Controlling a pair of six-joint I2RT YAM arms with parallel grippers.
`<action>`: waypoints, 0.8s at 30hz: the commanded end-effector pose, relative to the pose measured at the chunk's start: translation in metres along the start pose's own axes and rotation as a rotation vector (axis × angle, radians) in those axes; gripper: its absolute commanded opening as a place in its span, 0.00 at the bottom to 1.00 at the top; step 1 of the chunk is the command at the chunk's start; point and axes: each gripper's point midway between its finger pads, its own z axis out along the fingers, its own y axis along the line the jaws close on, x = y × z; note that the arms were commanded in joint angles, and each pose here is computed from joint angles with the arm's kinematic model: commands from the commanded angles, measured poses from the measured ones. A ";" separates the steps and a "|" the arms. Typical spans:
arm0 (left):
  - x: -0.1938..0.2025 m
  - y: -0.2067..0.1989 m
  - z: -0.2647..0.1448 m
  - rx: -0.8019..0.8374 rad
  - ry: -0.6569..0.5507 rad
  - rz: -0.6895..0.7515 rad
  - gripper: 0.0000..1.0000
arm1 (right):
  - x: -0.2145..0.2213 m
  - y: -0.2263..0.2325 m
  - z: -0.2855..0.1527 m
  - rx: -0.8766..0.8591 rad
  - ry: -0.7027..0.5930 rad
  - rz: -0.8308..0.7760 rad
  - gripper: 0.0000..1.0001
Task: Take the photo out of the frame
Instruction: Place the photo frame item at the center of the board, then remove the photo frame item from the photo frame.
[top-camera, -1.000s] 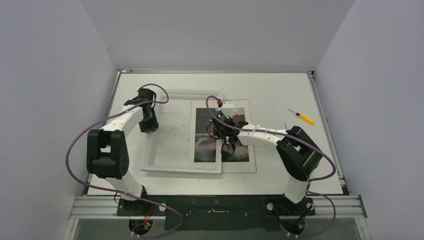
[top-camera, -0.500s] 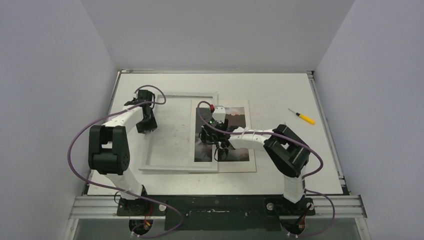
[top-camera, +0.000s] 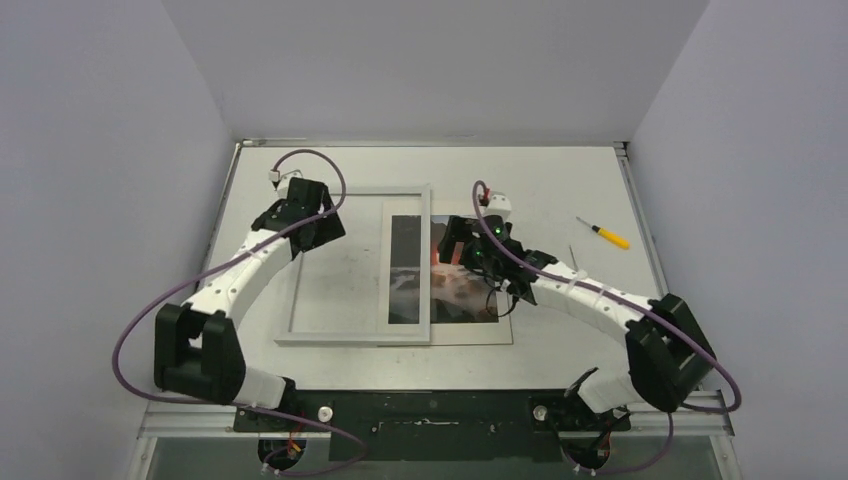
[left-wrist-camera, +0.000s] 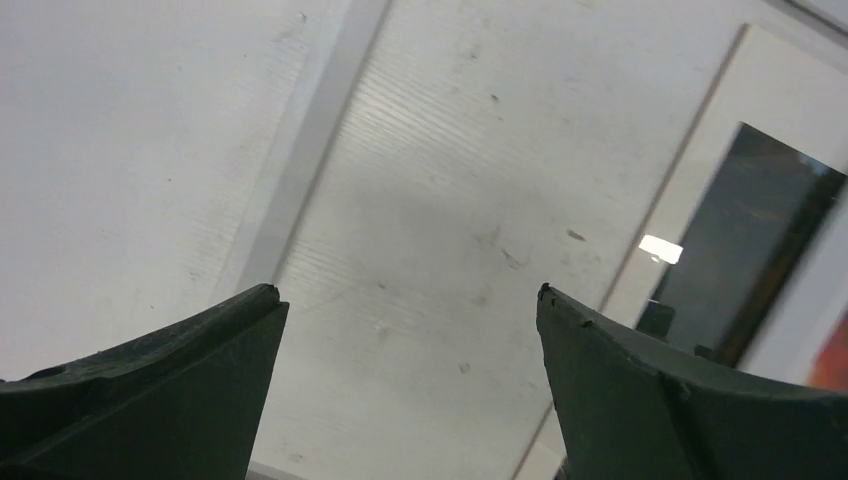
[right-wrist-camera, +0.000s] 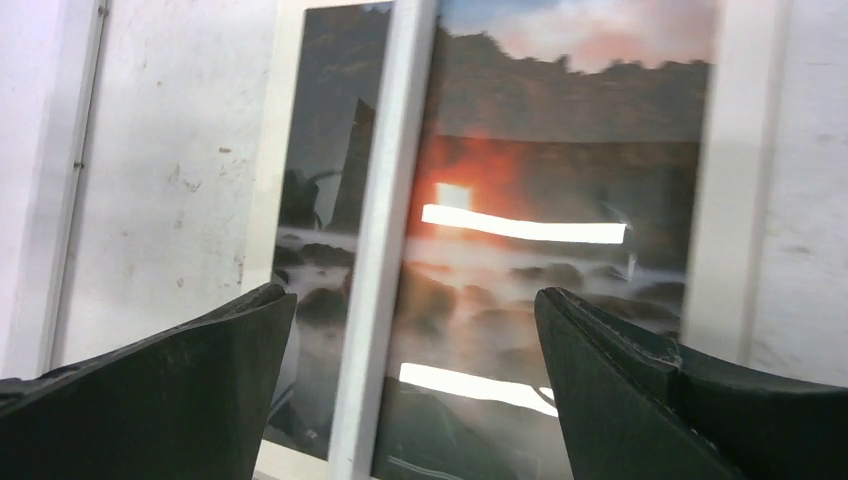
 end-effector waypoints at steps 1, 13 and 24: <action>-0.014 -0.021 -0.048 0.172 -0.137 -0.096 0.96 | -0.026 -0.030 -0.035 0.000 -0.065 -0.019 0.90; 0.003 -0.040 -0.115 0.606 -0.301 -0.217 0.97 | -0.007 -0.131 -0.082 0.107 0.038 0.156 0.90; 0.044 -0.017 -0.089 0.550 -0.167 -0.313 0.96 | 0.005 -0.152 -0.104 0.183 0.040 0.169 0.90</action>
